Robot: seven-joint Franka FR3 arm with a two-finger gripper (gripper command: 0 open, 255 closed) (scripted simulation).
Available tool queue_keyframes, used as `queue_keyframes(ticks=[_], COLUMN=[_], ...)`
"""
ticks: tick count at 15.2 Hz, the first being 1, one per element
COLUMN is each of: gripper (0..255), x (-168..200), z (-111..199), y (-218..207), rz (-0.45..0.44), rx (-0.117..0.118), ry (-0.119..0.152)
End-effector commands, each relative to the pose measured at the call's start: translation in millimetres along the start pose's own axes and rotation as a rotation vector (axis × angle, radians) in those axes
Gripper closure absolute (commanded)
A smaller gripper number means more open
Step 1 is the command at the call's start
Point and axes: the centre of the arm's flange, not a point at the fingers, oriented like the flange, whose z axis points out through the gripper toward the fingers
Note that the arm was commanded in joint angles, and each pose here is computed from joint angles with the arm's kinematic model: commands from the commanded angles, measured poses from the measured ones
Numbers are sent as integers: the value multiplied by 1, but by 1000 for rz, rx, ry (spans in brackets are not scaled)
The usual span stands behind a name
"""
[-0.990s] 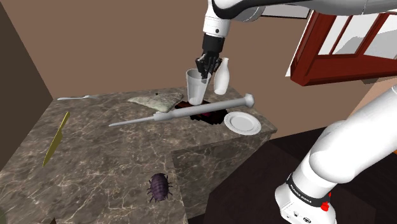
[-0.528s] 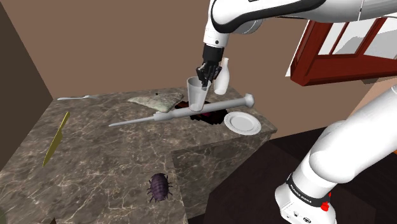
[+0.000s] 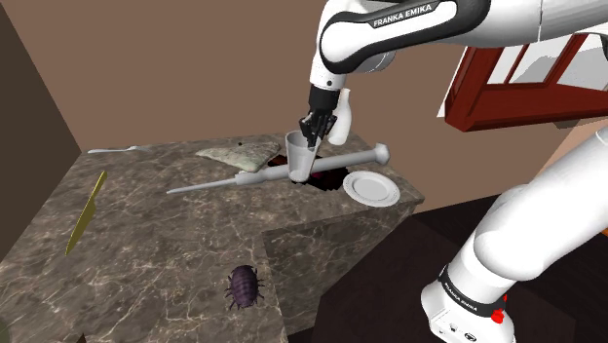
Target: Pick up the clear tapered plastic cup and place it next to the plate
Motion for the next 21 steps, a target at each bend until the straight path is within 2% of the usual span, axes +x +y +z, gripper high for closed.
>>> queue_keyframes(ticks=[1, 21], gripper=[255, 255], x=[-1, -3], z=[12, 112], y=[2, 14], rz=[0, 0], rx=[0, 0], ry=[1, 1])
